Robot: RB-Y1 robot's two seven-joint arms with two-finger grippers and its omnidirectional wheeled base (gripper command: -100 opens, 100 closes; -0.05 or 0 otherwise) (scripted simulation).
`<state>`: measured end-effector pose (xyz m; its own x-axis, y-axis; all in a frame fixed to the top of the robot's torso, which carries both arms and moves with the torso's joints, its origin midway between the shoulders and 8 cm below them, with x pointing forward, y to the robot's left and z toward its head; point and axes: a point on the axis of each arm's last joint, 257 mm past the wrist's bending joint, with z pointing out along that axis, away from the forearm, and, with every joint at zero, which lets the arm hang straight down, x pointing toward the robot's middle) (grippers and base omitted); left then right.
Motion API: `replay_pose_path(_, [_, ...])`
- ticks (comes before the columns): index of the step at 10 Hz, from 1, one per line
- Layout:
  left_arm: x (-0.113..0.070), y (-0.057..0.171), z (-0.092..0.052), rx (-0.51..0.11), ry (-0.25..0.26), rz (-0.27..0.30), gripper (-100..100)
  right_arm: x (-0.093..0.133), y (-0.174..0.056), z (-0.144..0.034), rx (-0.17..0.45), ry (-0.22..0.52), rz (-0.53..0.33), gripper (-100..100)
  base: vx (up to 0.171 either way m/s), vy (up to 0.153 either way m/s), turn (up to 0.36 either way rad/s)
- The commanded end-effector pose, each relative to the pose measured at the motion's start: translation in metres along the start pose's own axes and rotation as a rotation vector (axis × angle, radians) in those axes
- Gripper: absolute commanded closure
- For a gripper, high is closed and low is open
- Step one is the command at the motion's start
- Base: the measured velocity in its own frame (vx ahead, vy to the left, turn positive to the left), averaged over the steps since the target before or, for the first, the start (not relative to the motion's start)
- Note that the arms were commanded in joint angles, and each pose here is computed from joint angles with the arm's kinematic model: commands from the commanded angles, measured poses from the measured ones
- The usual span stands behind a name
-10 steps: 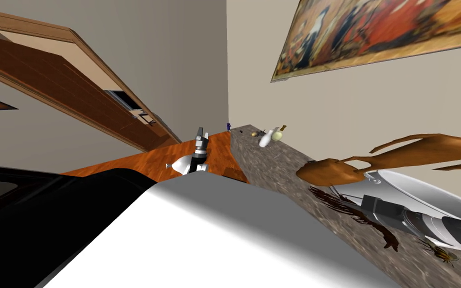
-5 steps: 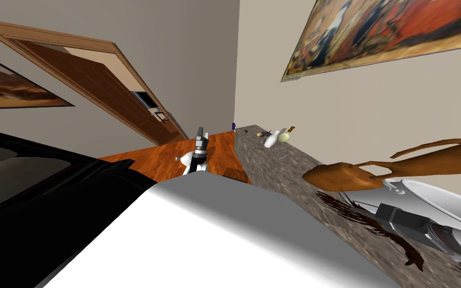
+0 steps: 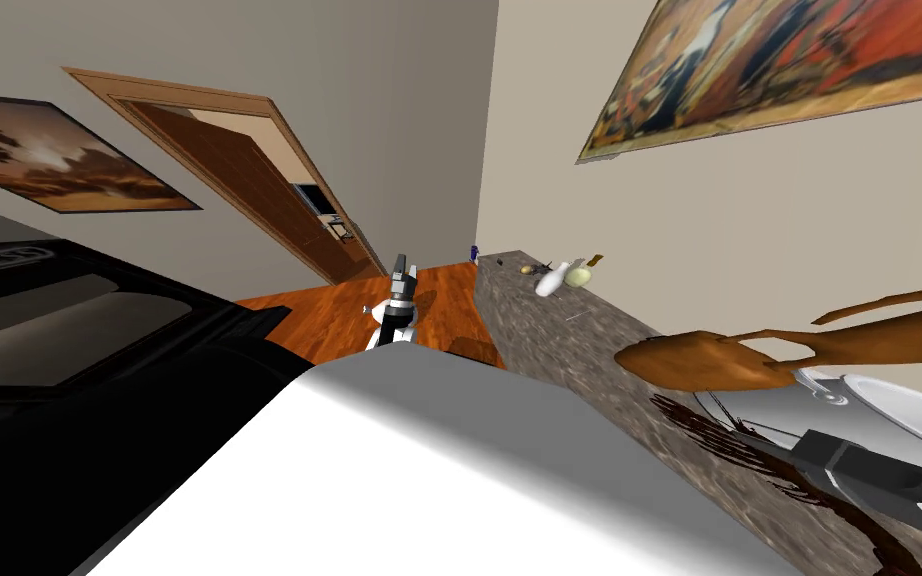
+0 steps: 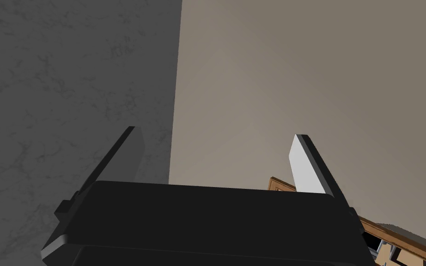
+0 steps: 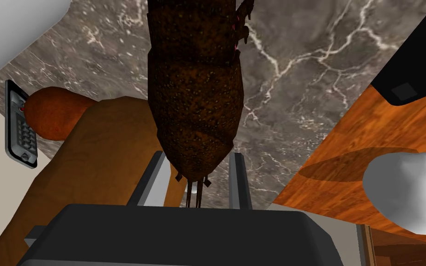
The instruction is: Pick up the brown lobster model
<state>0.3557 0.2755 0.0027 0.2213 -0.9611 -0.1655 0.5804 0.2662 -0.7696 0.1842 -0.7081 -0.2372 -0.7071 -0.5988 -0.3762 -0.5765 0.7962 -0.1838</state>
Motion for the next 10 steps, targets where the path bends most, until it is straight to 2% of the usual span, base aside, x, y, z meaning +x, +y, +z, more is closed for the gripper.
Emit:
replay_pose_path(1, [0.0,0.0,0.0,0.0,0.0,0.0,0,0.009,-0.004,-0.008,0.019,0.009,0.023,100,-0.091,0.016,0.199])
replay_pose_path(2, [0.0,0.0,0.0,0.0,0.0,0.0,0,0.011,0.005,-0.003,-0.005,-0.01,0.05,100,-0.098,0.021,0.292])
replay_pose_path(3, [0.0,0.0,0.0,0.0,0.0,0.0,0,0.02,-0.002,-0.011,0.021,0.008,0.061,100,-0.083,0.031,0.169])
replay_pose_path(5, [0.0,0.0,0.0,0.0,0.0,0.0,0,0.024,-0.005,-0.015,0.032,0.016,0.066,100,-0.019,0.009,-0.037])
replay_pose_path(6, [0.0,0.0,0.0,0.0,0.0,0.0,0,0.036,-0.002,-0.02,0.038,0.019,0.105,100,-0.073,0.019,0.317])
replay_pose_path(7, [0.0,0.0,0.0,0.0,0.0,0.0,0,0.038,-0.003,-0.022,0.045,0.023,0.108,100,-0.083,0.017,0.193])
replay_pose_path(8, [0.0,0.0,0.0,0.0,0.0,0.0,0,0.041,0.006,-0.019,0.025,0.007,0.137,100,-0.112,0.039,0.299])
replay_pose_path(9, [0.0,0.0,0.0,0.0,0.0,0.0,0,0.052,-0.001,-0.03,0.058,0.031,0.151,100,-0.09,0.037,0.156])
replay_pose_path(10, [0.0,0.0,0.0,0.0,0.0,0.0,0,0.046,0.002,-0.025,0.043,0.019,0.14,100,-0.027,0.013,-0.001])
